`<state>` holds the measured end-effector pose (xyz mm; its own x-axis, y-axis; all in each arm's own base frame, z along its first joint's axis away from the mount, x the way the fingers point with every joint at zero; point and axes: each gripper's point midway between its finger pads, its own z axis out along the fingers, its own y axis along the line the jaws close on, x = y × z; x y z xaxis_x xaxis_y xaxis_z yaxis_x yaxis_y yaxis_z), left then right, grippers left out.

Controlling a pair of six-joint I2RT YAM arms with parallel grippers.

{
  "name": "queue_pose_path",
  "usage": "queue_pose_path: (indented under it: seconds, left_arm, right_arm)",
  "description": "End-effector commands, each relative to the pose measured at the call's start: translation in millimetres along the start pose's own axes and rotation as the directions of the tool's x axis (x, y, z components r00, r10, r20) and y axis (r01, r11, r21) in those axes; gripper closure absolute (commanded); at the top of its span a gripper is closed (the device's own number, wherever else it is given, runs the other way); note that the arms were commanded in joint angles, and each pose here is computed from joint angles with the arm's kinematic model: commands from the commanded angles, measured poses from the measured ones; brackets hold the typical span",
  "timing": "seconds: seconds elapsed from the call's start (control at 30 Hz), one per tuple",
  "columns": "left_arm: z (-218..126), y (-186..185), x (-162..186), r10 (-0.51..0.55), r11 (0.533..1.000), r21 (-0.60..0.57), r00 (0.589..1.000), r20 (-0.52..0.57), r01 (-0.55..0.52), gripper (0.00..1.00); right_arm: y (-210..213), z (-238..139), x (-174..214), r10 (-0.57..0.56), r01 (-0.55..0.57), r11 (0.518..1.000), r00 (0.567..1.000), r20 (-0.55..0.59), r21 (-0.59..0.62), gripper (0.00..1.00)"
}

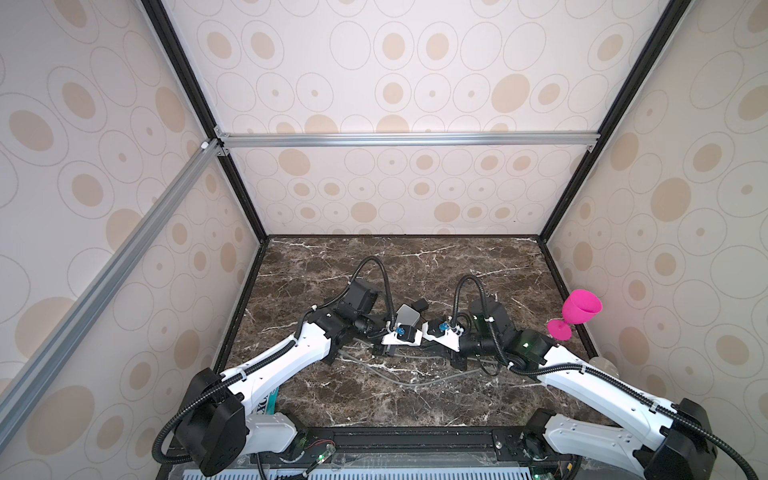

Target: Insert the plug into the switch port

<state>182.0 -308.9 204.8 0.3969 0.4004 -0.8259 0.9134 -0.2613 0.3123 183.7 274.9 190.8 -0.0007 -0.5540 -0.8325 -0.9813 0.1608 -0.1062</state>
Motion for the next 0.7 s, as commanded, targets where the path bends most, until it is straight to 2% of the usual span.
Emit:
queue_pose_path:
  seconds: [0.0,0.1,0.17,0.2,0.23,0.27,0.3,0.4,0.47,0.5,0.57,0.6,0.67]
  left_arm:
    - [-2.3,5.9,-13.5,0.046,0.999,0.002,0.999,0.021,-0.046,1.00]
    - [-2.3,6.9,-13.7,0.038,0.999,-0.001,0.999,0.021,-0.038,1.00]
    - [-2.6,14.4,-13.3,0.010,0.999,-0.032,1.000,0.014,-0.010,0.96]
    - [-3.8,18.1,-14.0,0.003,0.999,-0.047,1.000,0.017,-0.002,0.83]
    - [-5.4,22.8,-14.1,-0.027,0.997,-0.069,0.999,0.021,0.028,0.59]
    - [-6.8,27.3,-14.5,-0.045,0.994,-0.096,0.999,0.026,0.047,0.12]
    - [-8.3,32.1,-14.0,-0.064,0.990,-0.126,0.998,0.027,0.067,0.02]
    - [-14.3,49.5,-3.7,-0.167,0.954,-0.253,0.986,0.005,0.163,0.02]
    - [-20.6,69.0,14.9,-0.296,0.880,-0.391,0.955,-0.011,0.269,0.02]
    - [-21.2,71.7,22.5,-0.354,0.852,-0.418,0.935,-0.014,0.316,0.02]
    - [-13.3,65.7,33.9,-0.383,0.862,-0.381,0.922,-0.057,0.335,0.02]
    - [-10.0,67.0,38.9,-0.416,0.850,-0.380,0.907,-0.060,0.365,0.02]
    - [-4.0,82.7,58.2,-0.558,0.756,-0.442,0.828,-0.049,0.484,0.02]
  right_arm:
    - [8.7,2.8,8.0,-0.006,0.005,0.999,1.000,-0.019,-0.038,0.90]
    - [8.1,2.5,7.3,-0.006,0.006,0.999,1.000,-0.020,-0.036,1.00]
    - [6.2,2.3,8.2,-0.003,0.002,1.000,1.000,-0.025,-0.024,1.00]
    - [4.6,1.9,8.6,0.000,-0.001,1.000,1.000,-0.028,-0.012,1.00]
    - [0.1,0.9,8.2,0.012,-0.012,1.000,0.999,-0.030,0.014,1.00]
    - [-7.0,0.3,9.1,0.032,-0.030,0.998,0.999,-0.038,0.055,1.00]
    - [-13.6,-1.0,10.0,0.047,-0.043,0.995,0.998,-0.046,0.094,1.00]
    - [-42.3,-6.9,18.5,0.124,-0.096,0.961,0.988,-0.093,0.258,1.00]
    - [-65.5,-17.1,24.1,0.190,-0.134,0.908,0.976,-0.107,0.396,1.00]
    - [-75.4,-23.2,25.1,0.217,-0.150,0.878,0.971,-0.100,0.456,1.00]
    - [-89.2,-37.0,25.1,0.247,-0.169,0.822,0.966,-0.072,0.544,1.00]
    - [-93.3,-42.7,25.8,0.257,-0.178,0.800,0.965,-0.059,0.573,1.00]
    - [-98.1,-52.5,27.0,0.274,-0.199,0.771,0.961,-0.032,0.605,1.00]
